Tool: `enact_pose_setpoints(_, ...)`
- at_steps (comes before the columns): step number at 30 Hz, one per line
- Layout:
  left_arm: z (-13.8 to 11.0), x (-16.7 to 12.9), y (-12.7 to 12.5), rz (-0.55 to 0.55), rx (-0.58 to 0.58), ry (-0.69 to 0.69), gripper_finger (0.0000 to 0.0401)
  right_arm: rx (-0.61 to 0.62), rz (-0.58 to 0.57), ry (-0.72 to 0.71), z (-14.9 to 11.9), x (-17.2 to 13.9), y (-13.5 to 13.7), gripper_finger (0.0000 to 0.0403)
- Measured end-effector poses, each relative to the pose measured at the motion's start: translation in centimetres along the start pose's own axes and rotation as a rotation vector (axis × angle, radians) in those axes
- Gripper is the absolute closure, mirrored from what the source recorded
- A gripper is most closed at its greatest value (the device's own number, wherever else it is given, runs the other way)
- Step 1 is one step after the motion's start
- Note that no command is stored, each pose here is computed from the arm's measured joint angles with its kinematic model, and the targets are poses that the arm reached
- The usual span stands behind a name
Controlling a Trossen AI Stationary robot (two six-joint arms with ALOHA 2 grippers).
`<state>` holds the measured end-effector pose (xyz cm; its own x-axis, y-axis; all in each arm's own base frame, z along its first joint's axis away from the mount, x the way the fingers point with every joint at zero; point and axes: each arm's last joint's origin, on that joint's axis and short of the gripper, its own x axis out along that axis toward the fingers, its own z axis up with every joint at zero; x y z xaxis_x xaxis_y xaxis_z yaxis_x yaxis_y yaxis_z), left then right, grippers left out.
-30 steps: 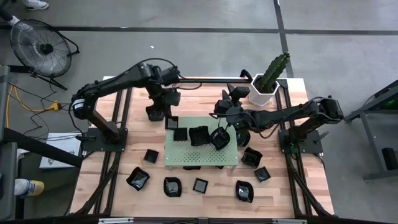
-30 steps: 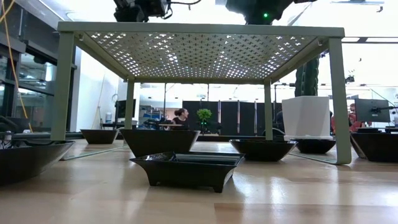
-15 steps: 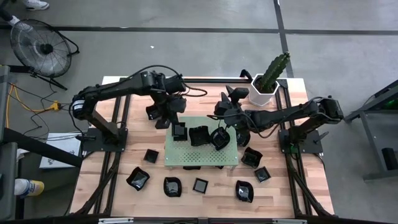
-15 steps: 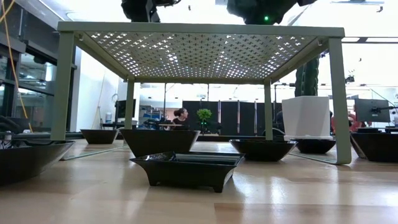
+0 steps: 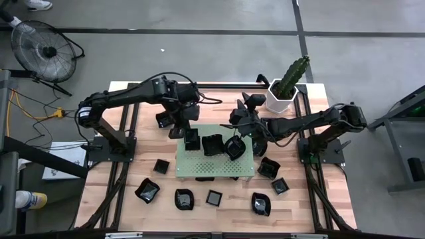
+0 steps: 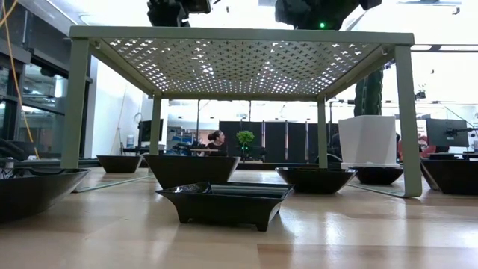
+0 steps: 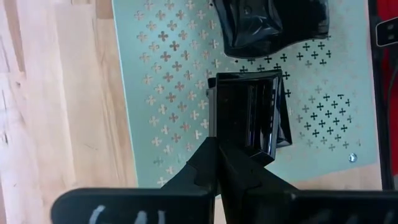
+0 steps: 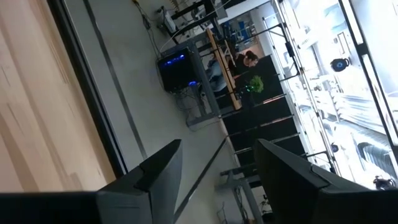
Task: Pick & Place Mini shaped plates
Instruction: Stack the black square shaped plate on top of the black square shaped plate on the shelf
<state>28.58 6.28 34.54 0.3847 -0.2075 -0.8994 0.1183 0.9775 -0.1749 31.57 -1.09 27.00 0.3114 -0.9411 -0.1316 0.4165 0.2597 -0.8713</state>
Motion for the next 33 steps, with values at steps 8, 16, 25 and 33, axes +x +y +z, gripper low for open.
enact_pose_setpoints(8, 0.2, 0.3, -0.9, 0.004, 0.012, 0.014, 0.0400, -0.006, 0.001, 0.002, 0.0, 0.0, 0.0, 0.0206)
enact_pose_setpoints(16, 0.7, 1.1, -1.7, 0.012, 0.040, 0.031, 0.0400, -0.022, 0.008, 0.017, -0.4, 0.0, 0.3, 0.0206)
enact_pose_setpoints(25, 0.9, 1.5, -1.6, 0.014, 0.038, 0.035, 0.0400, -0.031, 0.011, 0.034, -0.8, 0.0, 0.5, 0.0206)
enact_pose_setpoints(33, 1.0, 1.5, -1.6, 0.010, 0.043, 0.023, 0.0400, -0.022, 0.018, 0.034, -0.9, 0.0, 0.5, 0.0206)
